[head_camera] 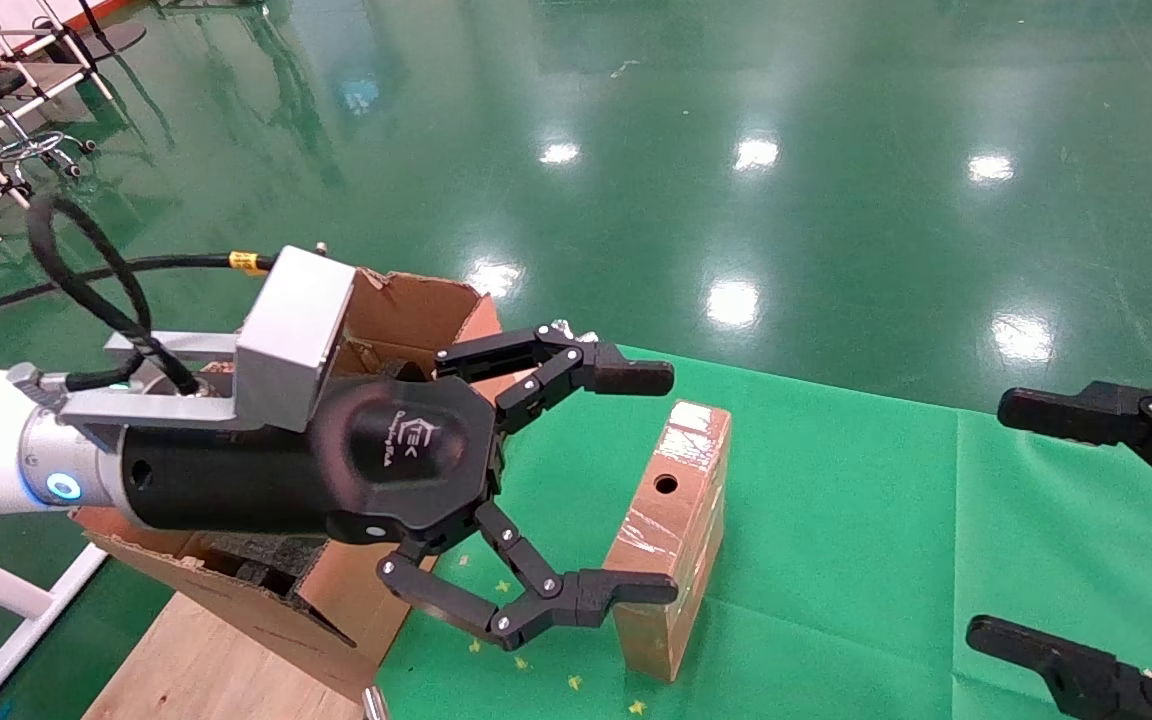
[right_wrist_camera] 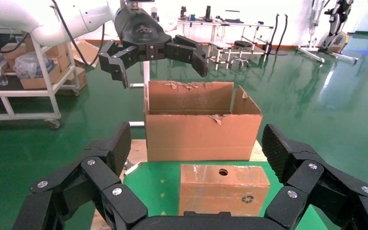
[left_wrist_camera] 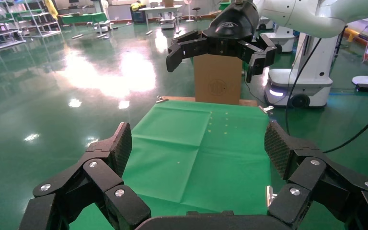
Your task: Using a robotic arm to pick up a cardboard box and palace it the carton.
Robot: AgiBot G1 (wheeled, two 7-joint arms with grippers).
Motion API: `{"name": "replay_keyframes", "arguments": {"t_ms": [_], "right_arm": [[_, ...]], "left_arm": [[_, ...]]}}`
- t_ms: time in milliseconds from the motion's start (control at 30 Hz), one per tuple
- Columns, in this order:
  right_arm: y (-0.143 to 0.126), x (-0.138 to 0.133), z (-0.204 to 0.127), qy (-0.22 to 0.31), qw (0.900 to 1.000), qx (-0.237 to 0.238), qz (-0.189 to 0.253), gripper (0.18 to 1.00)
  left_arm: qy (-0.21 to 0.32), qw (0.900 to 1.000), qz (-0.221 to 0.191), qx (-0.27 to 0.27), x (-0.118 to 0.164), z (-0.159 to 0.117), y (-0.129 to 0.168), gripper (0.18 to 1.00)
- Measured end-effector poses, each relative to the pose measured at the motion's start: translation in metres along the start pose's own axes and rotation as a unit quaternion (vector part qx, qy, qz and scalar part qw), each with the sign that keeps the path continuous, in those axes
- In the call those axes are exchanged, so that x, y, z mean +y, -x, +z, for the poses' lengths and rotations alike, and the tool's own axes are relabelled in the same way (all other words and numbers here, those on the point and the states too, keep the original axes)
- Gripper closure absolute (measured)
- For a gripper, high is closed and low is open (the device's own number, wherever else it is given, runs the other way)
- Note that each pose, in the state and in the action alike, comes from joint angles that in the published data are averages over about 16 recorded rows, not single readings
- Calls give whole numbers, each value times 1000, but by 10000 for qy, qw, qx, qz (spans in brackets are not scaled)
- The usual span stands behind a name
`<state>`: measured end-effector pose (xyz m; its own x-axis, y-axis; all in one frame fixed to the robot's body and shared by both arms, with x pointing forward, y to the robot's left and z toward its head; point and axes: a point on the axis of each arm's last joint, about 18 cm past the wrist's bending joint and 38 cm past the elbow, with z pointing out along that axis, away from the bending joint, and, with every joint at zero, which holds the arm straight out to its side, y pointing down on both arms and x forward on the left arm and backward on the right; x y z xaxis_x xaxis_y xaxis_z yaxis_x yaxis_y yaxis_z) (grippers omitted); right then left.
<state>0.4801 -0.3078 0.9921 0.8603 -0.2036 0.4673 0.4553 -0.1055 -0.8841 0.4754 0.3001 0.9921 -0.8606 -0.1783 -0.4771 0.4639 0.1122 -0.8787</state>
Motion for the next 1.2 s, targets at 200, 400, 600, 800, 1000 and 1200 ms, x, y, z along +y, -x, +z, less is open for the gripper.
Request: {"name": "replay_keyframes", "arguments": {"t_ms": [200, 400, 600, 800, 1000, 1200], "right_arm": [[0, 0, 0, 0, 10000, 0, 0, 178], [0, 0, 0, 0, 10000, 0, 0, 178], [0, 0, 0, 0, 10000, 0, 0, 178], [0, 0, 0, 0, 10000, 0, 0, 184], [0, 0, 0, 0, 10000, 0, 0, 209], [0, 0, 0, 0, 10000, 0, 0, 266]], "left_arm": [[0, 10000, 0, 0, 0, 0, 0, 183], [0, 10000, 0, 0, 0, 0, 0, 183], [0, 10000, 0, 0, 0, 0, 0, 183], [2, 10000, -19, -1, 0, 0, 0, 183], [161, 9997, -169, -12, 2, 1, 3, 183], [663, 9968, -434, -88, 6, 3, 10, 183]]}}
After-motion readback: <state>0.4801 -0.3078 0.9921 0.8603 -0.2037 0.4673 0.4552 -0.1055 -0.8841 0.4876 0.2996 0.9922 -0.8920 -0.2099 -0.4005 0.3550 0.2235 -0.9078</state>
